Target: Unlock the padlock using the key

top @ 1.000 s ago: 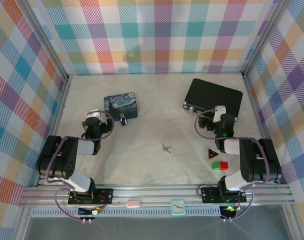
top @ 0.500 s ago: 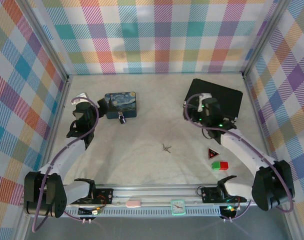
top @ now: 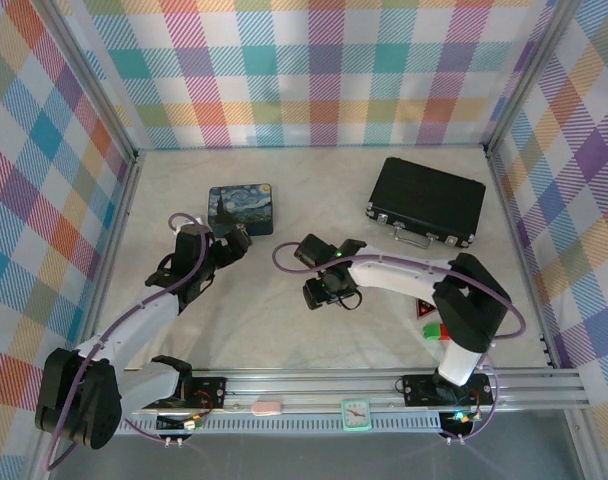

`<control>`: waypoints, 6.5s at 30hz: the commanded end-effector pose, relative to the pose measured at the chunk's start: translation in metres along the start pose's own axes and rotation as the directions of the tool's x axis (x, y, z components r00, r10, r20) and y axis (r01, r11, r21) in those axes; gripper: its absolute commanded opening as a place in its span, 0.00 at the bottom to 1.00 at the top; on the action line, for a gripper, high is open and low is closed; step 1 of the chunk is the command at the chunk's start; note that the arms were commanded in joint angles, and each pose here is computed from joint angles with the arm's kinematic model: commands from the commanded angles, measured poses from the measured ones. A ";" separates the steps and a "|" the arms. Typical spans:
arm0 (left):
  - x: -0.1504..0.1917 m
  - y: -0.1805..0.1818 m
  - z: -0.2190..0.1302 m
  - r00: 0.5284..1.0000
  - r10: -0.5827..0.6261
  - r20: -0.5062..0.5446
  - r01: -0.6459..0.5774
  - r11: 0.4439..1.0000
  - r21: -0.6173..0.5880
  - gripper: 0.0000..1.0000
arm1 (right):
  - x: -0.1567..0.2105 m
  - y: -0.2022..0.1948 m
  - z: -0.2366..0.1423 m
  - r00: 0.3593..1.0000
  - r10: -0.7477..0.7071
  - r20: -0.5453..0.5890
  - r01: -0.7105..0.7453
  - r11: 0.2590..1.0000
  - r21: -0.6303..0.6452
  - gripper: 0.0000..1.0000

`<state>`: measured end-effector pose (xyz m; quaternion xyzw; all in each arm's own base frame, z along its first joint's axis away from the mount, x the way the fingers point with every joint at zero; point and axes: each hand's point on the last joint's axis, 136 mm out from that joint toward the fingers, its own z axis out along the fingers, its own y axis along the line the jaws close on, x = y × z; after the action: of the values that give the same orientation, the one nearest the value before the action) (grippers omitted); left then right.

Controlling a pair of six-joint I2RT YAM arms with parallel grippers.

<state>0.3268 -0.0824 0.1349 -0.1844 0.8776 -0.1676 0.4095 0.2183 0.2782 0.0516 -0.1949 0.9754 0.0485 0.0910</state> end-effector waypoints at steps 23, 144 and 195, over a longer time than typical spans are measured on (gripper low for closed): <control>-0.010 -0.028 -0.011 0.999 -0.029 0.023 0.027 0.997 0.071 1.00 | 0.015 -0.030 0.043 0.965 0.261 -0.024 -0.260 0.965 0.012 0.14; -0.014 -0.251 -0.054 0.991 -0.007 -0.131 0.117 0.497 0.860 0.99 | -0.094 -0.021 -0.175 0.741 0.216 0.635 0.408 0.607 -0.682 0.00; 0.045 -0.247 -0.015 0.855 -0.223 -0.468 0.479 0.687 0.546 0.51 | -0.133 -0.033 -0.128 0.321 -0.605 0.729 0.484 0.766 0.423 0.00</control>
<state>0.3359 -0.3166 0.2036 -0.1623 0.7826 -0.5565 0.2268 0.3192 0.2740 0.1761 -0.4539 0.7122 0.0721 0.5306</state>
